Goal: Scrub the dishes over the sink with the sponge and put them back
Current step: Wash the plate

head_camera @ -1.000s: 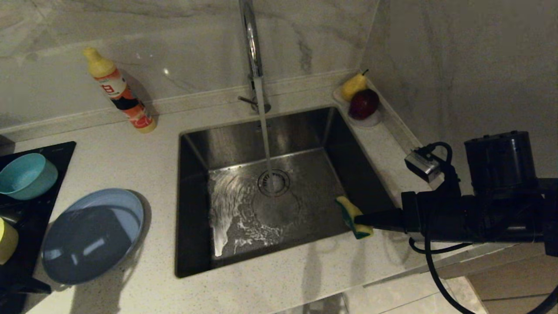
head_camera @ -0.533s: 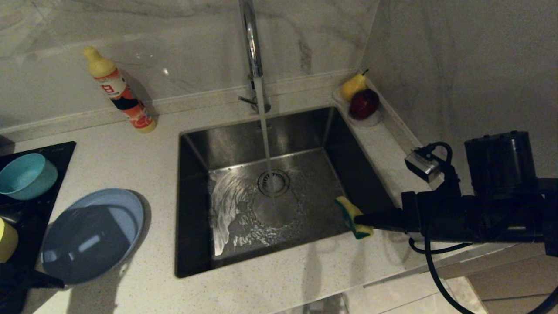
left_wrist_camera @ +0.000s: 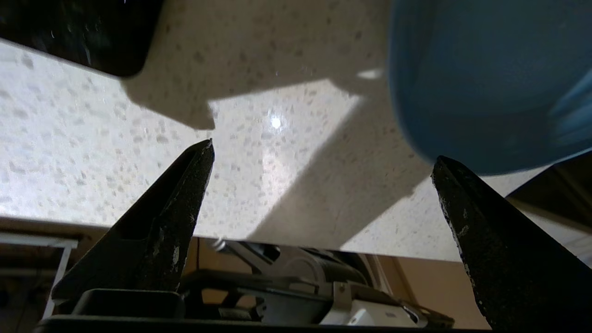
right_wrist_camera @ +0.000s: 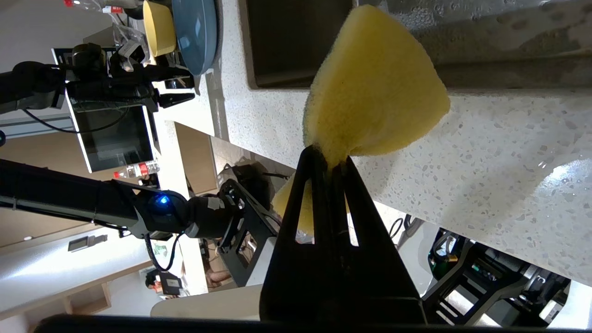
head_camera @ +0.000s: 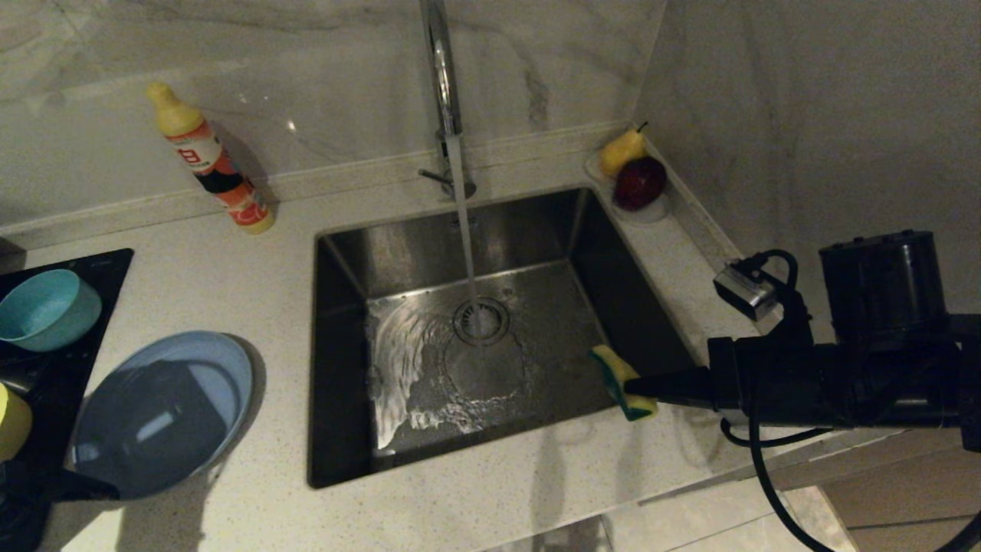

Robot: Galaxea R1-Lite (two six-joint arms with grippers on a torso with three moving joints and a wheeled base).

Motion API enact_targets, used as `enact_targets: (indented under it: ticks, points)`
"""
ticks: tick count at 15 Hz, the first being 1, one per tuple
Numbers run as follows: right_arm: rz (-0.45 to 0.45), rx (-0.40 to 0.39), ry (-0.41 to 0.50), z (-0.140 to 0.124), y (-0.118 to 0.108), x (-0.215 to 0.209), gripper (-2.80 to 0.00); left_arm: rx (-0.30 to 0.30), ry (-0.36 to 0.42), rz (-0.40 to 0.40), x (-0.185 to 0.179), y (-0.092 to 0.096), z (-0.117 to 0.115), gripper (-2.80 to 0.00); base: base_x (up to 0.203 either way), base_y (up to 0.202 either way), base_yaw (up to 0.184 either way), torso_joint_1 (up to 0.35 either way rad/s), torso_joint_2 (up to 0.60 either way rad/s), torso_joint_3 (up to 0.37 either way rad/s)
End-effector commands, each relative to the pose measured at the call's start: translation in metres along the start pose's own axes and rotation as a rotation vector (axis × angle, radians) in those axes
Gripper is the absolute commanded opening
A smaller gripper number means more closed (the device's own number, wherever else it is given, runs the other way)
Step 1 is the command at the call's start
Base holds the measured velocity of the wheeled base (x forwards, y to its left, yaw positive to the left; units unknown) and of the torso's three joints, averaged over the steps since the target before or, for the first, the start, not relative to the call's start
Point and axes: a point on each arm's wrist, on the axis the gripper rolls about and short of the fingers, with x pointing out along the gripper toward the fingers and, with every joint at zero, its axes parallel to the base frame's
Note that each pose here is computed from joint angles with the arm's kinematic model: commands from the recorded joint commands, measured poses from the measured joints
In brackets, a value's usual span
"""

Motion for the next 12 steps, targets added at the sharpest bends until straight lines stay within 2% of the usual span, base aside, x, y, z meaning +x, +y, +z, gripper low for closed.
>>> enact_targets:
  ticks: [1, 6, 8, 12]
  points:
    - [0.005, 0.000, 0.001, 0.0004, 0.0003, 0.0006, -2.80, 0.003, -0.012, -0.016, 0.0000, 0.0003, 0.0009, 0.00, 0.000, 0.000, 0.000, 0.000, 0.00, 0.000]
    - [0.003, 0.004, 0.005, -0.0001, -0.0009, 0.0016, -2.80, 0.048, -0.083, -0.049, -0.0005, 0.0002, 0.0043, 0.00, 0.000, 0.000, 0.000, 0.000, 0.00, 0.000]
    - [0.000, 0.006, 0.008, -0.0004, -0.0019, 0.0024, -2.80, 0.085, -0.135, -0.056, -0.0004, 0.0003, 0.0068, 0.00, 0.000, 0.000, 0.000, 0.000, 0.00, 0.000]
    - [-0.005, 0.011, 0.014, -0.0006, -0.0044, 0.0046, -2.80, 0.104, -0.155, -0.115, -0.0009, -0.0016, 0.0086, 0.00, 0.000, 0.000, 0.000, 0.000, 0.00, 0.000]
